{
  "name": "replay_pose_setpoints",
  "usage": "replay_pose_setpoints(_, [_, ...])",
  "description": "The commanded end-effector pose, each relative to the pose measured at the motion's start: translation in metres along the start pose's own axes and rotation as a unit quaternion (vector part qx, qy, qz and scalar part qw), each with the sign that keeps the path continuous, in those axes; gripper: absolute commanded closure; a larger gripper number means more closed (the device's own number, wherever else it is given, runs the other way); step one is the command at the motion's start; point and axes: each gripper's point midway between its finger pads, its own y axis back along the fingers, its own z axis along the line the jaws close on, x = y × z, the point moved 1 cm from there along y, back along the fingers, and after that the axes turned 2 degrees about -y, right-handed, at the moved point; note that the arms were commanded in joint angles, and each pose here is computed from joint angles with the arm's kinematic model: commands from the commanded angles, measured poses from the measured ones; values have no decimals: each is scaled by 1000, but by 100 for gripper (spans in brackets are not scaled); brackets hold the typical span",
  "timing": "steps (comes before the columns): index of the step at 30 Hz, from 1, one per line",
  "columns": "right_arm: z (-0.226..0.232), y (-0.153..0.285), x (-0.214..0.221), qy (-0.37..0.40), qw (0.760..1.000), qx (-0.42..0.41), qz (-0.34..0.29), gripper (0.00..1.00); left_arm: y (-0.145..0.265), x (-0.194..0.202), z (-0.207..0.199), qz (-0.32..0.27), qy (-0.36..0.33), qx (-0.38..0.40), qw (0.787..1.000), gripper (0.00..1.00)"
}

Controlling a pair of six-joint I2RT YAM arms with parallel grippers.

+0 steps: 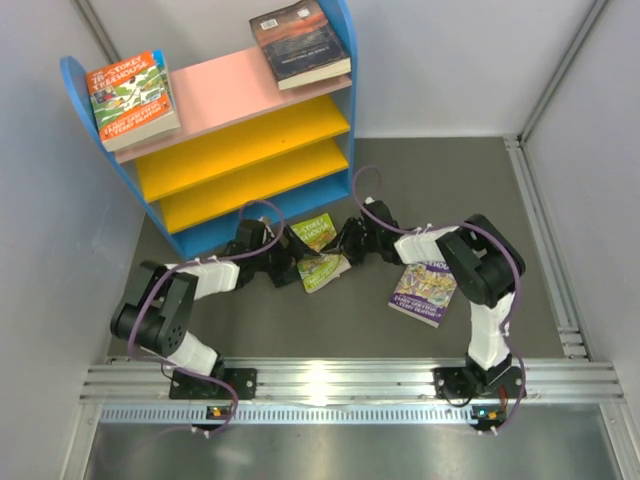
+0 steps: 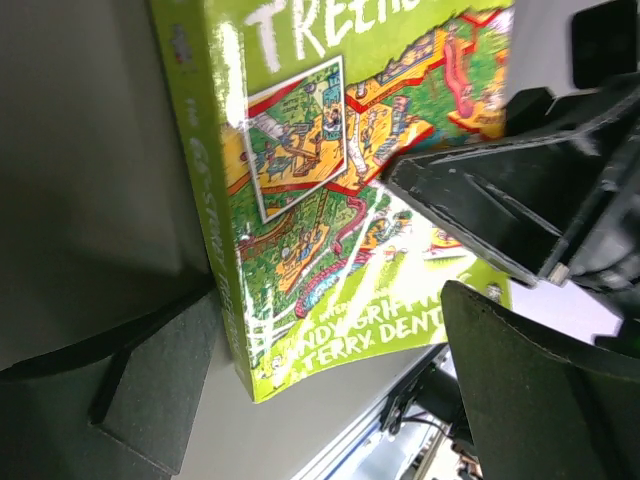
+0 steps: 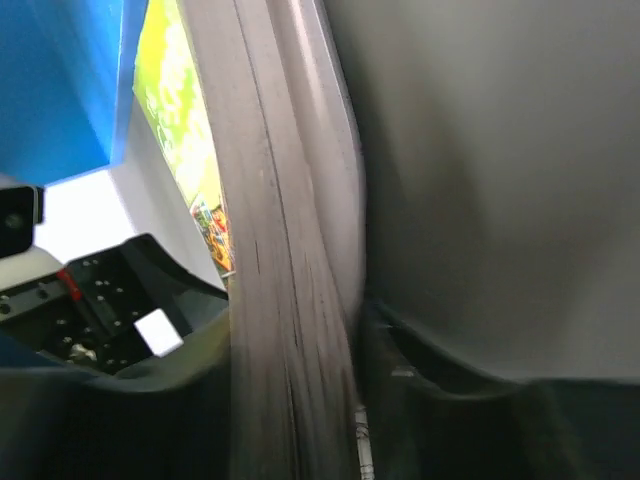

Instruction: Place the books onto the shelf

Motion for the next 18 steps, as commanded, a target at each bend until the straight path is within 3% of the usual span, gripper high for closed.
replay_pose_setpoints(1, [-10, -6, 46, -29, 997, -1, 64, 71, -9, 36, 38, 32, 20, -40, 999, 1])
replay_pose_setpoints(2, [-12, -2, 49, -29, 997, 2, 67, 85, -6, 37, 38, 31, 23, -39, 998, 1])
replay_pose_setpoints(5, [-1, 17, 49, -16, 998, -8, 61, 100, 8, 36, 26, 24, 9, -37, 999, 1])
replay_pose_setpoints(10, [34, 67, 39, -19, 998, -52, 34, 100, 50, 33, -5, -10, -19, -13, 1000, 1])
replay_pose_setpoints(18, [94, 122, 36, -99, 981, -168, 12, 100, 88, 37, -29, -60, 30, 49, 997, 1])
